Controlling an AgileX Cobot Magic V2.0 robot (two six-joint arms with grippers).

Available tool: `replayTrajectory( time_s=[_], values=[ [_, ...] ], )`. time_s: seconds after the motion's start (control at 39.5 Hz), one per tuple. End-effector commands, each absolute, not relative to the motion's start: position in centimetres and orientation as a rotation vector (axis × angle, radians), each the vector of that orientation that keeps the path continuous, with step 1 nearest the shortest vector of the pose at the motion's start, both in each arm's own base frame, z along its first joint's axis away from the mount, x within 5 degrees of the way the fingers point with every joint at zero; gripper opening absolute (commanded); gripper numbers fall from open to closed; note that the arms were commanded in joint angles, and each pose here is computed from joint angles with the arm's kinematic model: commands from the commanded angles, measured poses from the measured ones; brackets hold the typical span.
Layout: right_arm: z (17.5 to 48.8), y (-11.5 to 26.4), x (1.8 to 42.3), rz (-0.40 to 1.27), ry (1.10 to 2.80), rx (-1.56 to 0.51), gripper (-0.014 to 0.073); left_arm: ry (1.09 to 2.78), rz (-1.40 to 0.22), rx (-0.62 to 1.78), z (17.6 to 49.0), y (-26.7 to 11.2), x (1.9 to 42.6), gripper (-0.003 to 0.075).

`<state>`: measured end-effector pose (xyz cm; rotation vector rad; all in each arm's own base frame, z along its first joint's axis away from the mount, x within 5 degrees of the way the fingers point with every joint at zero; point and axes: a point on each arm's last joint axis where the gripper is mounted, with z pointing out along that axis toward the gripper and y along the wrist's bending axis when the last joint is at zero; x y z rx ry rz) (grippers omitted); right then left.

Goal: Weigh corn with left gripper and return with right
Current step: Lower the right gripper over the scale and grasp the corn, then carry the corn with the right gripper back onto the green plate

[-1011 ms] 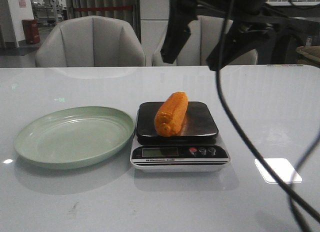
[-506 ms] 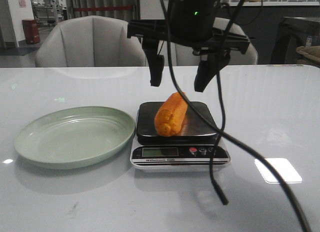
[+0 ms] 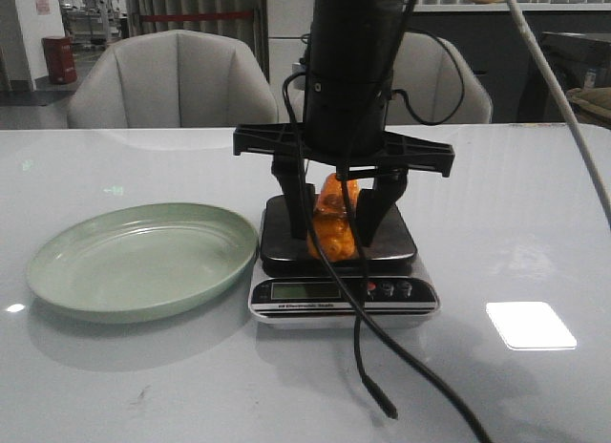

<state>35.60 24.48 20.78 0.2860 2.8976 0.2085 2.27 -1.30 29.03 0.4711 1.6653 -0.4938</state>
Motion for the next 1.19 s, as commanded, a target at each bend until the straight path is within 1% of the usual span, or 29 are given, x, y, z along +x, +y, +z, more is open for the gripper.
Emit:
replayTrajectory(
  time_s=[0.0,0.15,0.25,0.33,0.48,0.56,0.58,0.68,0.73,0.78,0.86,1.04,1.16],
  values=[
    [25.0,25.3,35.5,0.339,2.78,0.253,0.0132,1.582,-0.519,0.455,30.4,-1.3,2.2,0.0113],
    [26.7,27.5,34.8,0.413,2.726,0.16,0.0143,1.582,-0.519,0.455,30.4,-1.3,2.2,0.0113],
    [27.2,29.4,34.1,0.488,2.668,0.088,0.0143,1.582,-0.519,0.455,30.4,-1.3,2.2,0.0113],
    [27.0,31.0,33.5,0.535,2.627,0.015,0.0143,1.582,-0.519,0.455,30.4,-1.3,2.2,0.0113],
    [25.7,33.3,32.6,0.574,2.614,-0.051,0.0152,1.582,-0.519,0.455,30.4,-1.3,2.2,0.0113],
    [24.9,34.2,32.4,0.579,2.623,-0.07,0.0207,1.582,-0.519,0.455,30.4,-1.3,2.2,0.0113],
    [24.7,34.4,32.4,0.581,2.624,-0.073,0.0241,1.582,-0.519,0.455,30.4,-1.3,2.2,0.0113],
    [24.2,34.9,32.5,0.584,2.633,-0.076,0.0404,1.582,-0.519,0.455,30.4,-1.3,2.2,0.0113],
    [24.0,35.2,32.4,0.599,2.643,-0.069,0.0503,1.582,-0.519,0.455,30.4,-1.3,2.2,0.0113],
    [24.2,35.3,32.5,0.613,2.642,-0.062,0.0562,1.582,-0.519,0.455,30.4,-1.3,2.2,0.0113],
    [24.7,35.4,32.5,0.617,2.638,-0.062,0.0591,1.582,-0.519,0.455,30.4,-1.3,2.2,0.0113],
    [27.4,34.6,33.0,0.621,2.624,-0.04,0.059,1.582,-0.519,0.455,30.4,-1.3,2.2,0.0113],
    [29.8,32.7,33.2,0.537,2.623,-0.077,0.059,1.582,-0.519,0.455,30.4,-1.3,2.2,0.0113]
  ],
)
